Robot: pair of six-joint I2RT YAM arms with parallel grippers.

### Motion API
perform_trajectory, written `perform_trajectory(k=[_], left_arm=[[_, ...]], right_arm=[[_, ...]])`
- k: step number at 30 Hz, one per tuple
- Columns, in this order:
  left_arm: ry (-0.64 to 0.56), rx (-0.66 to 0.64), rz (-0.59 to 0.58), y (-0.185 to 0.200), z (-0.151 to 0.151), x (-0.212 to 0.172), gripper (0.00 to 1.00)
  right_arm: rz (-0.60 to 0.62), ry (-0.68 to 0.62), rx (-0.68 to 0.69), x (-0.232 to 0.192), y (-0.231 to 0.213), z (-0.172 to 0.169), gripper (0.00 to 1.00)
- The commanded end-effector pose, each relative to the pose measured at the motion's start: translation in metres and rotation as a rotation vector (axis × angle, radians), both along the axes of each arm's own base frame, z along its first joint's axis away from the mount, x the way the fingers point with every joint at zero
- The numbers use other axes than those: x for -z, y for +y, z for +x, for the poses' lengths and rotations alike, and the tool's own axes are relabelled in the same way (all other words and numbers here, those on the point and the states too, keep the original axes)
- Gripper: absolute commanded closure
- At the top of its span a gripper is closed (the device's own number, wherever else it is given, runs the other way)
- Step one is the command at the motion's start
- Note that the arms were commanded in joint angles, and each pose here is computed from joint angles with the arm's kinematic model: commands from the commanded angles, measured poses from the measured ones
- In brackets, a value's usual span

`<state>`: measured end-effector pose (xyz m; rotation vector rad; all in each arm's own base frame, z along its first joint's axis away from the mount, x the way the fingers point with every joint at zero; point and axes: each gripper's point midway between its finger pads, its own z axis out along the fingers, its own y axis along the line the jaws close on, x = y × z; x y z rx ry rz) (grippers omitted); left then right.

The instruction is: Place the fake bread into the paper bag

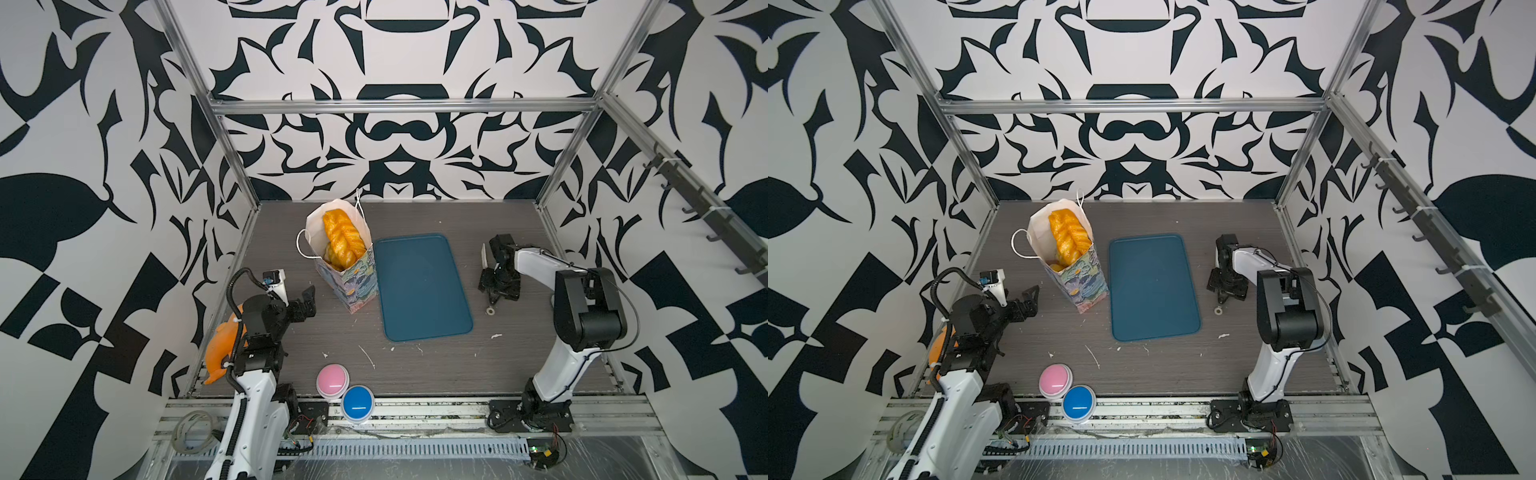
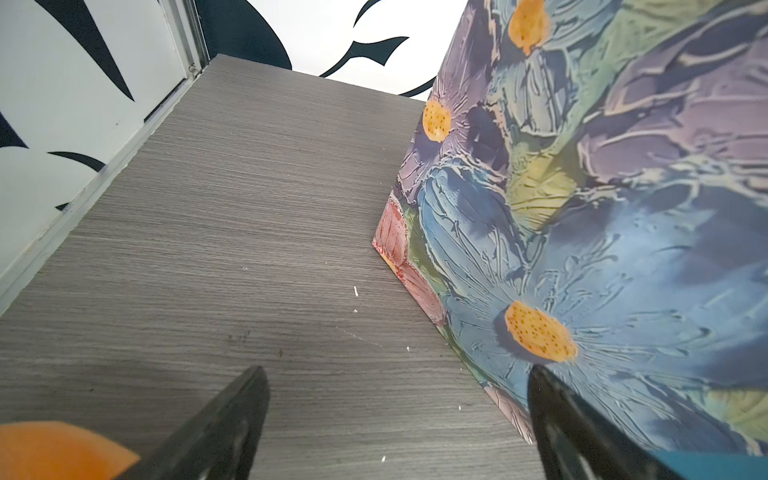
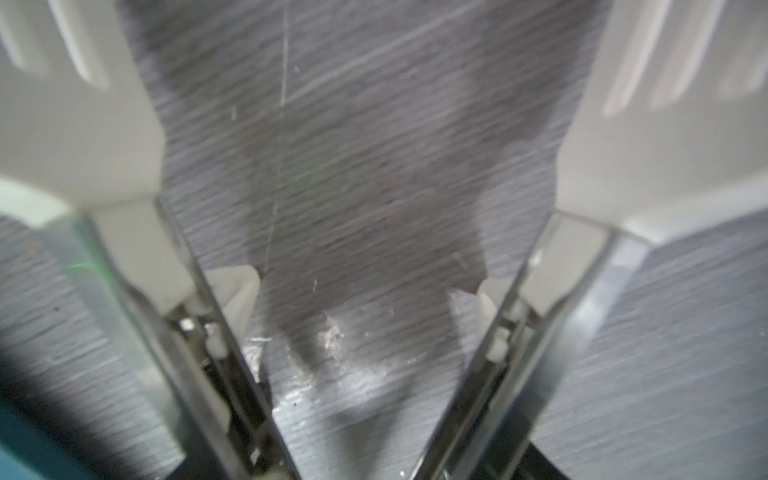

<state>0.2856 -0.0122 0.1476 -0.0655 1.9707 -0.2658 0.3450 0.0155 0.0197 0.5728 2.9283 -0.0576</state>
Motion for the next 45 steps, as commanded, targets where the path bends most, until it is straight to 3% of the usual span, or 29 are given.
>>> perform_trajectory(k=[1, 11, 18, 29, 36, 45], left_arm=[[-0.018, -0.002, 0.009, 0.001, 0.0, 0.0, 0.01], [-0.02, -0.004, 0.014, 0.002, 0.002, 0.001, 0.01], [-0.029, 0.013, 0.024, 0.001, 0.007, 0.002, 0.01], [-0.071, 0.029, 0.043, 0.0, 0.017, -0.001, 0.01], [-0.067, 0.056, 0.036, -0.003, 0.033, -0.004, 0.01], [-0.096, 0.069, 0.049, -0.003, 0.064, -0.004, 0.01]], right_arm=[[-0.016, -0.006, 0.009, -0.01, -0.004, -0.008, 0.09], [0.006, -0.127, -0.018, -0.044, 0.002, -0.009, 0.08], [0.07, -0.43, -0.083, -0.106, 0.02, 0.004, 0.08], [-0.157, -0.7, -0.15, -0.151, 0.02, 0.025, 0.08], [-0.223, -0.871, -0.233, -0.166, 0.031, 0.03, 0.01], [-0.274, -0.895, -0.306, -0.164, 0.031, 0.028, 0.01]])
